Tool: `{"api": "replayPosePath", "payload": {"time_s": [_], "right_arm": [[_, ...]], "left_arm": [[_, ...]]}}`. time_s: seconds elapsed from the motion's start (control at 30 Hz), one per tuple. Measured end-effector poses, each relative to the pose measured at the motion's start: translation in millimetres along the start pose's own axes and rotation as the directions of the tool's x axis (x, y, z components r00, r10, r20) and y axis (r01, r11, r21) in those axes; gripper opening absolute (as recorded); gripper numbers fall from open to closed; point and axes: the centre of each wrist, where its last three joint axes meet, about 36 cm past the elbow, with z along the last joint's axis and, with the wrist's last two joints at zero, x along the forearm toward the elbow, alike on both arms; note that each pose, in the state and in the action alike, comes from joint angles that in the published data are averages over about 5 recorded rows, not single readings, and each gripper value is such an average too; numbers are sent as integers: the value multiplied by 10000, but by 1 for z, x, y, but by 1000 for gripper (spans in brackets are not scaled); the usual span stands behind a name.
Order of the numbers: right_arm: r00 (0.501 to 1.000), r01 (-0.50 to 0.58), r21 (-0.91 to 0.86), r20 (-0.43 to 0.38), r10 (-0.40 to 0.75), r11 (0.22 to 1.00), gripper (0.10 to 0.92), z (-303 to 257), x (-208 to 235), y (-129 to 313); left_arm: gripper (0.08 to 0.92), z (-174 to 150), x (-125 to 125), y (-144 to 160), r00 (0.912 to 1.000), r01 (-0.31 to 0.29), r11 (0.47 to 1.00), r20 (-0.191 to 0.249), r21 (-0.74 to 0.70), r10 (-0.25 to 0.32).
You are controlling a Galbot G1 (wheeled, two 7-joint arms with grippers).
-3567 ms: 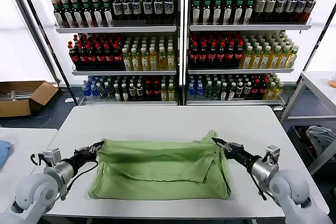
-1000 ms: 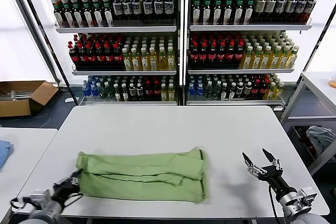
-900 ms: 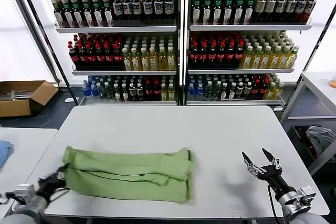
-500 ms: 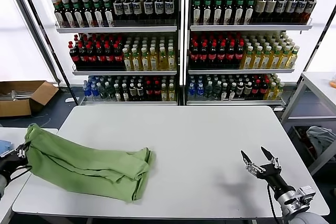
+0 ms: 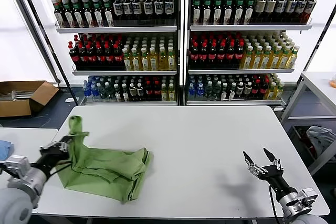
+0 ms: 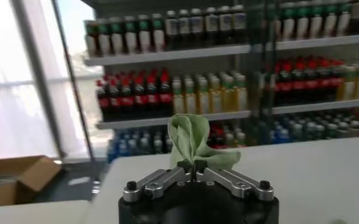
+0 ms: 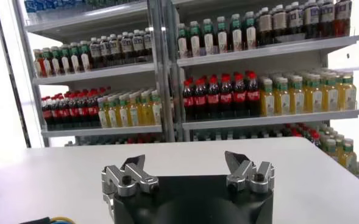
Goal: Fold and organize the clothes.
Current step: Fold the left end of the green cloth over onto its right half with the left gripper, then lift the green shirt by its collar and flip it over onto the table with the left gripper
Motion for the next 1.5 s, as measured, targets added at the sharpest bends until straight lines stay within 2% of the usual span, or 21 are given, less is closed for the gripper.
{"api": "replayPosePath", "payload": {"time_s": [0.13, 0.23, 0.43, 0.57, 0.77, 1.0, 1.1, 1.2, 1.37, 1.5], "right_arm": [[10000, -65, -46, 1, 65, 10000, 823, 1, 2, 0], [9999, -100, -83, 5, 100, 9999, 823, 1, 2, 1], [9999, -109, -199, -18, 108, 9997, 823, 3, 5, 5], [9999, -128, -275, -63, 127, 9995, 823, 5, 9, 7], [9999, -130, -386, -90, 126, 9992, 823, 8, 13, 12], [9999, -144, -472, -71, 141, 9988, 823, 9, 15, 16], [9999, -153, -484, -87, 149, 9987, 823, 10, 17, 16], [9998, -159, -512, -98, 154, 9986, 823, 11, 19, 17], [9999, -146, -589, -90, 141, 9982, 823, 14, 21, 20], [9999, -126, -628, -43, 124, 9979, 823, 13, 21, 21]], "left_arm": [[94, 14, -2, -28, 9969, -705, 9972, -333, 249, 713], [94, 27, -4, -48, 9904, -1155, 9925, -712, 413, 1182], [108, 59, -13, -86, 9676, -1795, 9800, -1644, 856, 1915], [194, 72, -19, -110, 9544, -1993, 9726, -2013, 1197, 2204], [367, 73, -25, -133, 9511, -2005, 9663, -2044, 1618, 2315], [575, 56, -19, -140, 9454, -2337, 9385, -1660, 2544, 2804], [662, 43, -16, -129, 9465, -2396, 9230, -1392, 3011, 2911], [746, 31, -16, -107, 9540, -2234, 9170, -1190, 3305, 2753], [817, 21, -21, -56, 9752, -1446, 9339, -1128, 3269, 1905], [822, 28, -28, -17, 9830, -612, 9488, -1459, 3098, 1111]]}}
